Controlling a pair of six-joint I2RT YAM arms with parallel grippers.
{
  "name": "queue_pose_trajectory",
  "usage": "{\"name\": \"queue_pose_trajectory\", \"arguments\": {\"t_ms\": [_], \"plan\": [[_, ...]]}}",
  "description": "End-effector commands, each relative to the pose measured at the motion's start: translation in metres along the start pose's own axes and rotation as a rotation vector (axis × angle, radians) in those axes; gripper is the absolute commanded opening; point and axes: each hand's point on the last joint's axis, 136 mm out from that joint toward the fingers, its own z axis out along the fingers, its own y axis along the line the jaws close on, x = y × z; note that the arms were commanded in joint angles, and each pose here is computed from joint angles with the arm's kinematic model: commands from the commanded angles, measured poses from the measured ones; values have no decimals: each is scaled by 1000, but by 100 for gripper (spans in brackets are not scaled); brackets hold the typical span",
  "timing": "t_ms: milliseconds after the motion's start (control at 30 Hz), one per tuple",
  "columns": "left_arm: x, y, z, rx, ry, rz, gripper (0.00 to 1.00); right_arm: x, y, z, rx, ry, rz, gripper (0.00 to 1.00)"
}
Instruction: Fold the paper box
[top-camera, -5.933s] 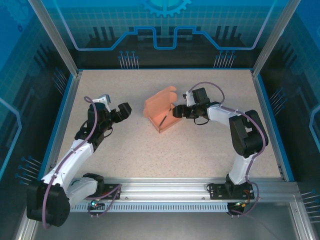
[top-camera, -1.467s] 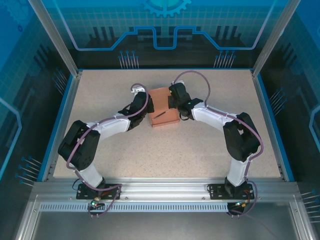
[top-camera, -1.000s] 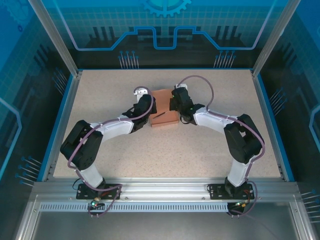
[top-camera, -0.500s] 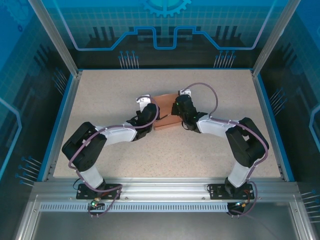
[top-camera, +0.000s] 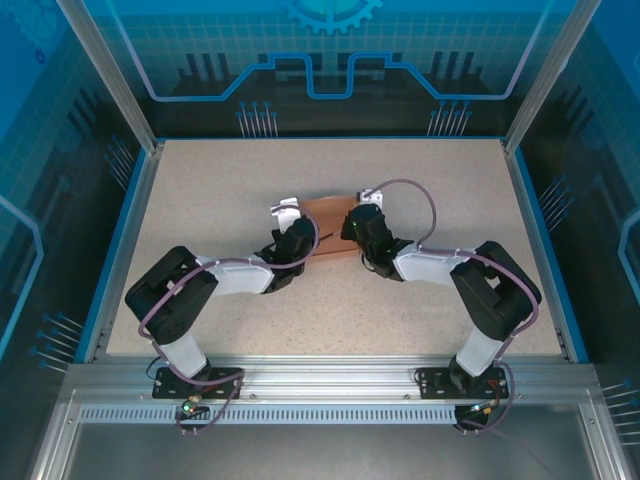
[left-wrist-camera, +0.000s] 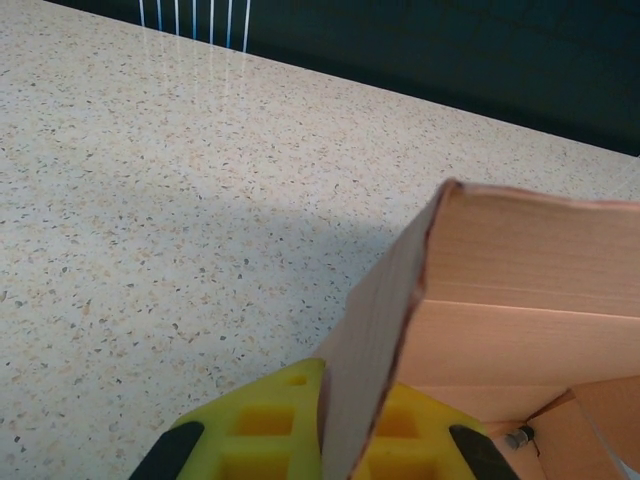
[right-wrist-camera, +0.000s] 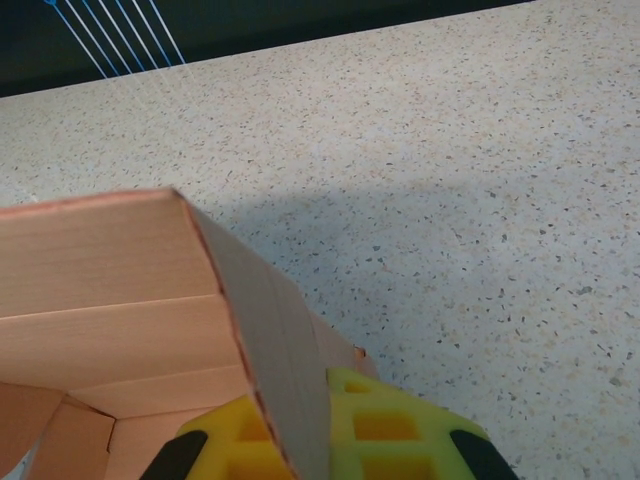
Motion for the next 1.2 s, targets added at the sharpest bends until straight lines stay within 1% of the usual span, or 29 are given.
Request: {"name": "queue_pose_trajectory", "arguments": {"t_ms": [0, 167, 1167], "plan": [[13, 3, -4, -2, 8, 14, 2, 8, 3, -7, -3, -11, 16, 0], [18, 5, -9, -2, 3, 17, 1, 11, 1, -12, 3, -27, 12, 0], [50, 30, -26, -2, 12, 62, 1, 48, -14, -25, 39, -12, -56, 0]]}}
